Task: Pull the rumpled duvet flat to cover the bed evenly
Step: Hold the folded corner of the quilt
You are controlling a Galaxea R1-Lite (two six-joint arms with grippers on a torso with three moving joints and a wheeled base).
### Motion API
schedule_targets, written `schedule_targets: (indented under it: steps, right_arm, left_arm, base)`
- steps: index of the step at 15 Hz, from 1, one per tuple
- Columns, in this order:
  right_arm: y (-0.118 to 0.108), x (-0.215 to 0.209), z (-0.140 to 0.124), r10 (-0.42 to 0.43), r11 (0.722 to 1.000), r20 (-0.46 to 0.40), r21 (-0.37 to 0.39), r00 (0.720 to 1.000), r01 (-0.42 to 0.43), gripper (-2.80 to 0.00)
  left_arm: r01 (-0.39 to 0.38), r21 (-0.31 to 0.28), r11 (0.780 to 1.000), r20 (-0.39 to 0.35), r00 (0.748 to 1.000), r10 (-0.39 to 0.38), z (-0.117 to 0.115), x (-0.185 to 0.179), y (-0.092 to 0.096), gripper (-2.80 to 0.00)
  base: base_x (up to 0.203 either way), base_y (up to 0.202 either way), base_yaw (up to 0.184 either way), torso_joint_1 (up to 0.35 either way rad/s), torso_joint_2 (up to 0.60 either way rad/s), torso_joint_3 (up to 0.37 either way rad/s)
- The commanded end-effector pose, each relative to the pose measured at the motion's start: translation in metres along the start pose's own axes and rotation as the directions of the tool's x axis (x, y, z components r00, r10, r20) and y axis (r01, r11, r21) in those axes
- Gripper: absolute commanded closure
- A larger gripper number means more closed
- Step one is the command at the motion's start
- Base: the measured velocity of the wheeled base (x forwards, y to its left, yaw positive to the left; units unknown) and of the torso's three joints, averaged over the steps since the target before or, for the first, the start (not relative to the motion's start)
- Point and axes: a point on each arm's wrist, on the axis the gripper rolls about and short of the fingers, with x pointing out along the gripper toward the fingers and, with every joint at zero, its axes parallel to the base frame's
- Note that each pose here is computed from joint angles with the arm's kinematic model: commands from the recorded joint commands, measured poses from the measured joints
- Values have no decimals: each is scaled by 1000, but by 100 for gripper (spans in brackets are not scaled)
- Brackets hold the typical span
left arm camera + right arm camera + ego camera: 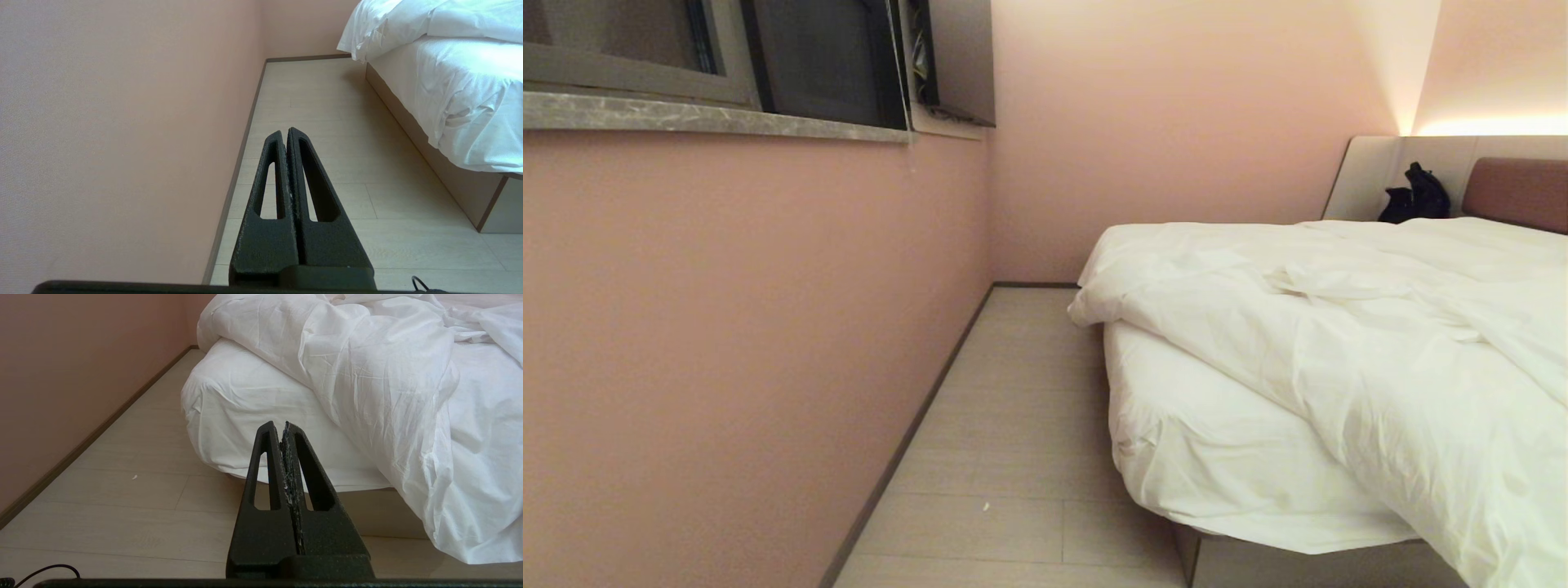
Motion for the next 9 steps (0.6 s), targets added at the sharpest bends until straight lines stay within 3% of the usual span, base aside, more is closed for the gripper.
schedule_targets:
  steps: [1, 3, 9]
  right_arm:
    - [0, 0, 0, 0, 1000, 0, 0, 1000, 0, 0]
    - [0, 0, 0, 0, 1000, 0, 0, 1000, 0, 0]
    - [0, 0, 0, 0, 1000, 0, 0, 1000, 0, 0]
  left_arm:
    - [0, 0, 1000, 0, 1000, 0, 0, 0, 0, 0]
    - [0, -1, 1000, 2, 1000, 0, 0, 0, 0, 0]
    - [0, -2, 1000, 0, 1000, 0, 0, 0, 0, 0]
  base:
    - [0, 0, 0, 0, 0, 0]
    - [28, 0, 0, -1, 3, 1]
    - [189, 0, 0, 3, 1, 3]
